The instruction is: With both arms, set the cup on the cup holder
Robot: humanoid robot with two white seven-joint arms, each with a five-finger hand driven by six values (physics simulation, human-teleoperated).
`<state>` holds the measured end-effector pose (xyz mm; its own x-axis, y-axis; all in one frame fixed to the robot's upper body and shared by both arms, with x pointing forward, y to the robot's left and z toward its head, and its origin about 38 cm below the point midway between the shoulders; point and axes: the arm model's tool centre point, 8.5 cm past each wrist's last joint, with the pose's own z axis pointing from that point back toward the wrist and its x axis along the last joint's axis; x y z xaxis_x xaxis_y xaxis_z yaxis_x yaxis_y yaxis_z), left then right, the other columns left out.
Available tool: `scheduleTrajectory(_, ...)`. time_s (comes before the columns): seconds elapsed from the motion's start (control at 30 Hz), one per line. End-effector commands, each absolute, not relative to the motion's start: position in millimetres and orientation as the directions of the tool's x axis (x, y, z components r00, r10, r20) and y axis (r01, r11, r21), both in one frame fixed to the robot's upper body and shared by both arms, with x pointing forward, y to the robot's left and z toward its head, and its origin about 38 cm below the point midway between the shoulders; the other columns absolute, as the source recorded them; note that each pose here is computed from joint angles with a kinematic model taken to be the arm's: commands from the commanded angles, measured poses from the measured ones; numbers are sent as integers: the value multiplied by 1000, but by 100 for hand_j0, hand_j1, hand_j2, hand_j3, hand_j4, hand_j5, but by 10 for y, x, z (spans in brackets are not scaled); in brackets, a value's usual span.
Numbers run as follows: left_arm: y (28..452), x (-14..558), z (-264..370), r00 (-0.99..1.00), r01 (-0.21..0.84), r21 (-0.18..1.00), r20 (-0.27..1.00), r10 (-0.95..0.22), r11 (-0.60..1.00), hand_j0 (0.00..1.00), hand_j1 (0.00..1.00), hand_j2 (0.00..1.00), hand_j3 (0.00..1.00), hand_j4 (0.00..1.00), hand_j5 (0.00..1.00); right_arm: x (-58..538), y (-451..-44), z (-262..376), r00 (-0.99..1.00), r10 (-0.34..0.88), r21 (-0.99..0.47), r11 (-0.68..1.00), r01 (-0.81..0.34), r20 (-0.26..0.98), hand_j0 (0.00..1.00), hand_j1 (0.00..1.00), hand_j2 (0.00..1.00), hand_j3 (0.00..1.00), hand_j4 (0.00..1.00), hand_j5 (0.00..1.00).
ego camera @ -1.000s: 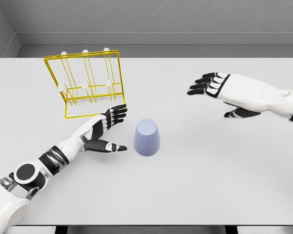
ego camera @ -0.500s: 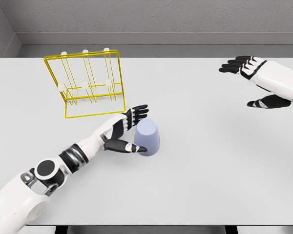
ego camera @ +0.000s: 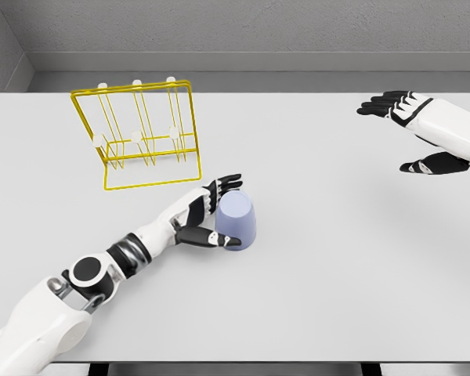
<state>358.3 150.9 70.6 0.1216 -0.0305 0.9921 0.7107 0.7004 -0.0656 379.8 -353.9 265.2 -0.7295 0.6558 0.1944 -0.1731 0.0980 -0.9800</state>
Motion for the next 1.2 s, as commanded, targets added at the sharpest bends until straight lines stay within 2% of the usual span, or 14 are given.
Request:
scheduleTrajectory(0.0,1482,3575,688,128,713,-73,991,-27,698,100,100,100,100,100,100,3807,-3562,2642,-724,659,-978,107,-179,205,100,100,100,100,100,100)
scheduleTrajectory(0.2,1401,3553,661,115,724,-51,992,-48,687,100,100,100,100,100,100,3806,-3561,2643,-724,658,-978,109,-180,206,100,100,100,100,100,100)
scheduleTrajectory(0.3,1369,3553,664,119,725,-58,992,-42,686,83,83,83,83,83,83,3806,-3561,2643,-724,658,-978,109,-180,206,100,100,100,100,100,100)
scheduleTrajectory(0.33,1367,3556,668,120,724,-60,992,-39,687,74,74,74,74,74,74,3806,-3561,2643,-724,658,-978,109,-180,206,100,100,100,100,100,100)
scheduleTrajectory(0.47,1375,3573,682,118,722,-62,992,-34,689,61,61,61,61,61,61,3806,-3561,2643,-724,658,-978,109,-180,206,100,100,100,100,100,100)
scheduleTrajectory(0.7,1424,3627,762,98,710,-57,995,-18,702,61,61,61,61,61,61,3808,-3548,2634,-725,656,-977,114,-180,210,100,100,100,100,100,100)
scheduleTrajectory(0.93,1458,3629,1129,12,712,-36,999,39,701,62,62,62,62,62,62,3808,-3548,2634,-725,656,-977,114,-180,210,100,100,100,100,100,100)
scheduleTrajectory(1.17,1682,3693,1421,-68,685,15,997,43,728,62,62,62,62,62,62,3808,-3548,2634,-725,656,-977,114,-180,210,100,100,100,100,100,100)
